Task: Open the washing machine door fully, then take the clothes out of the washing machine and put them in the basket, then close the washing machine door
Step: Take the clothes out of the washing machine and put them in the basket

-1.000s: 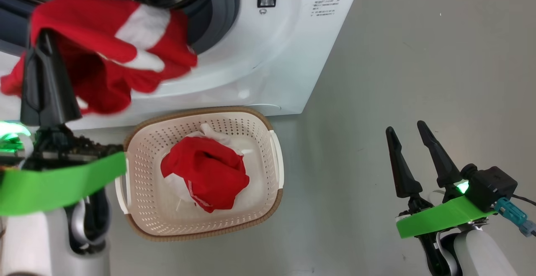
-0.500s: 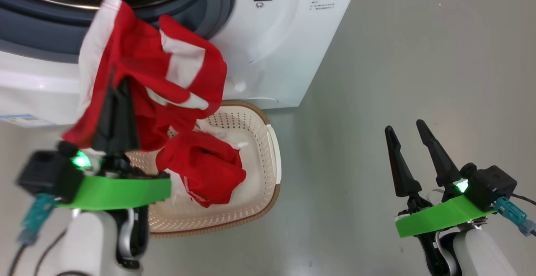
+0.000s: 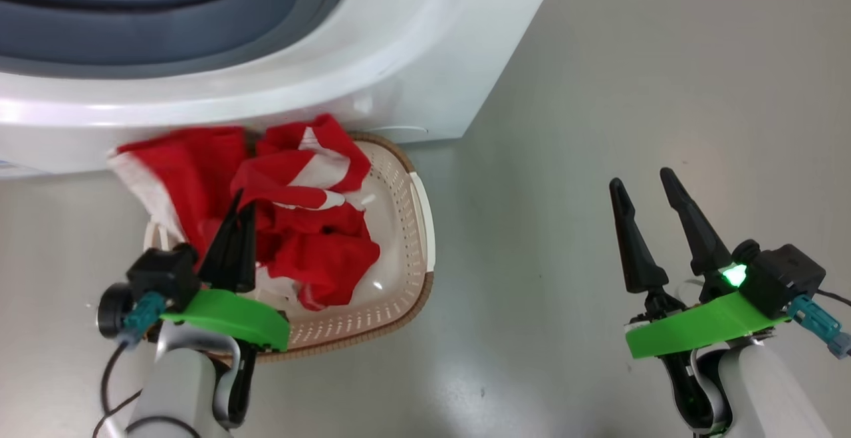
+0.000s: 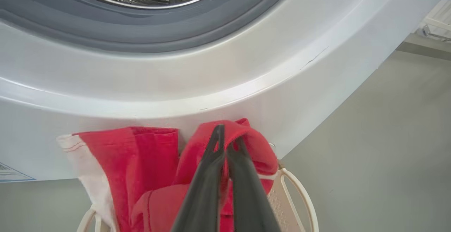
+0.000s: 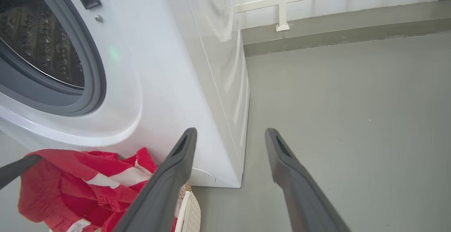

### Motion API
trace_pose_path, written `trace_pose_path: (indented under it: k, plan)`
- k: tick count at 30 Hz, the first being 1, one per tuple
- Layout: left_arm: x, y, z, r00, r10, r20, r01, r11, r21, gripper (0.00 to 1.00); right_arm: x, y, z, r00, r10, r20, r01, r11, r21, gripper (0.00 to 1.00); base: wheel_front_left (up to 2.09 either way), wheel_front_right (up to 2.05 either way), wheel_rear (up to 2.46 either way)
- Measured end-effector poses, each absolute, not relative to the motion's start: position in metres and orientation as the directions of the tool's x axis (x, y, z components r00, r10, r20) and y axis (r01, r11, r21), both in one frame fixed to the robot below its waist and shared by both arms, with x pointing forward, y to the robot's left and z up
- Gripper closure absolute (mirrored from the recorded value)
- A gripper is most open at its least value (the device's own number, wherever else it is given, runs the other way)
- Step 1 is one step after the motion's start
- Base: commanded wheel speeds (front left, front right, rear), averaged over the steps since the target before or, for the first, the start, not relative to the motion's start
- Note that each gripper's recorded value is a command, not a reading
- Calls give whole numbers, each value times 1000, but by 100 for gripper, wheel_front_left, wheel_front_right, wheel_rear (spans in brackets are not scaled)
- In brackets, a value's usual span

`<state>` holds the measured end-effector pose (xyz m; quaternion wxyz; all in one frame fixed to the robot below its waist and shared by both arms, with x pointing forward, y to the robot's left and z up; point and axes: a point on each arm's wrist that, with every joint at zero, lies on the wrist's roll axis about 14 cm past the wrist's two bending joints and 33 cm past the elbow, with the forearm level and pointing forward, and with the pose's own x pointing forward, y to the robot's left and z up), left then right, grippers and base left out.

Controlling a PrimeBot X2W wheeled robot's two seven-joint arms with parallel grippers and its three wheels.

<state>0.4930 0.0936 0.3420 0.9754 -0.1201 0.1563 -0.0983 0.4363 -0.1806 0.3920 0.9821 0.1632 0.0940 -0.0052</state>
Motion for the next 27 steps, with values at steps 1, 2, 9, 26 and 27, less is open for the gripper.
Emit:
trace_pose_path:
  k: [1,2,9,26,27]
  plan:
    - [492,92,335,924,-234,-302,156,953,-261,100,437,-181,390,982,20,-189,42,946,320,0,0,0,0]
    - [492,91,329,917,-242,-316,160,951,-264,100,437,-181,388,981,18,-194,46,946,321,0,0,0,0]
    - [486,82,284,859,-274,-432,178,952,-250,100,443,-185,378,977,12,-212,57,948,314,0,0,0,0]
    - [472,76,192,701,-294,-649,173,954,-245,100,454,-191,342,961,-3,-276,98,939,329,0,0,0,0]
    - [470,76,188,693,-293,-659,170,954,-246,100,454,-191,339,960,-4,-280,99,939,328,0,0,0,0]
